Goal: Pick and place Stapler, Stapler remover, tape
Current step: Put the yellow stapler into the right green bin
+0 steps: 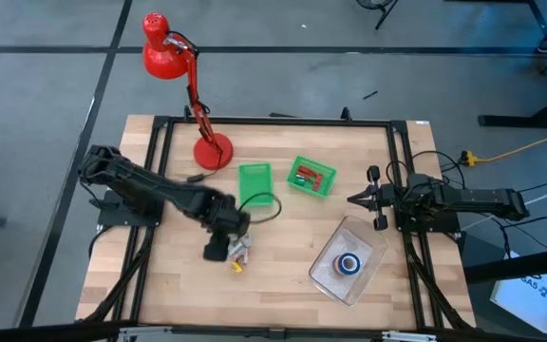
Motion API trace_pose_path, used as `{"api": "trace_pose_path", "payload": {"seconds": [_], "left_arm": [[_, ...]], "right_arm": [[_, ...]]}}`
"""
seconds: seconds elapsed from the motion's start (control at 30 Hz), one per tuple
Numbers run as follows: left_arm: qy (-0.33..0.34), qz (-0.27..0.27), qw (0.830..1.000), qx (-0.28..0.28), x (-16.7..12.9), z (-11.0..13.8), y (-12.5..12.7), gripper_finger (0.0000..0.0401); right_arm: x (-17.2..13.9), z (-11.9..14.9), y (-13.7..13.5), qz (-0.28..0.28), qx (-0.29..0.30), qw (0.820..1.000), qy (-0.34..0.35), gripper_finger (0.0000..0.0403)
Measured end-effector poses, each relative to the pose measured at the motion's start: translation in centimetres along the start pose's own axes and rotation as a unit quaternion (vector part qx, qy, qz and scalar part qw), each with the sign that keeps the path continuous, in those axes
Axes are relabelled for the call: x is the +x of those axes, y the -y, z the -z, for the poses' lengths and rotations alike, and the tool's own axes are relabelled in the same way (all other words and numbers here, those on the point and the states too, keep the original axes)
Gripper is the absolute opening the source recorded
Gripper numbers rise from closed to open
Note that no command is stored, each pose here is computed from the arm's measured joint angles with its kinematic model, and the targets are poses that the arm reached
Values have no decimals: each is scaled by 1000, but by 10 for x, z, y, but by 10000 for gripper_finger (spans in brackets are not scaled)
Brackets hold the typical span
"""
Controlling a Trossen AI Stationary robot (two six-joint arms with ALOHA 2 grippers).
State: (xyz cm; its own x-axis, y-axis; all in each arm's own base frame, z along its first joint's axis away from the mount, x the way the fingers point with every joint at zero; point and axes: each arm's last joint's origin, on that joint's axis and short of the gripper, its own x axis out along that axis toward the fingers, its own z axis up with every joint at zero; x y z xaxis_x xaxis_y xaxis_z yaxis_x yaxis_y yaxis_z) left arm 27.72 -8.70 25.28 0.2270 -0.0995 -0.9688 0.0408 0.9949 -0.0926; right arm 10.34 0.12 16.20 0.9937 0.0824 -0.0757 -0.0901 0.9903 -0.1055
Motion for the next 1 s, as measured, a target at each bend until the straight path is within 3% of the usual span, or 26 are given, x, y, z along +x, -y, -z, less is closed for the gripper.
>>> {"api": "trace_pose_path", "payload": {"seconds": [0.23, 0.47, 0.67, 1.0], "left_arm": [[-19, 12, 997, 73, 9, 32, 44, 171], [31, 36, 987, 154, 37, 43, 72, 171], [99, -24, 969, 227, 56, 37, 83, 171], [145, 14, 957, 251, 83, 13, 86, 171]], "right_arm": [[0, 0, 0, 0, 0, 1000, 0, 21], [0, 0, 0, 0, 0, 1000, 0, 21], [0, 0, 0, 0, 0, 1000, 0, 21], [0, 0, 0, 0, 0, 1000, 0, 21]]}}
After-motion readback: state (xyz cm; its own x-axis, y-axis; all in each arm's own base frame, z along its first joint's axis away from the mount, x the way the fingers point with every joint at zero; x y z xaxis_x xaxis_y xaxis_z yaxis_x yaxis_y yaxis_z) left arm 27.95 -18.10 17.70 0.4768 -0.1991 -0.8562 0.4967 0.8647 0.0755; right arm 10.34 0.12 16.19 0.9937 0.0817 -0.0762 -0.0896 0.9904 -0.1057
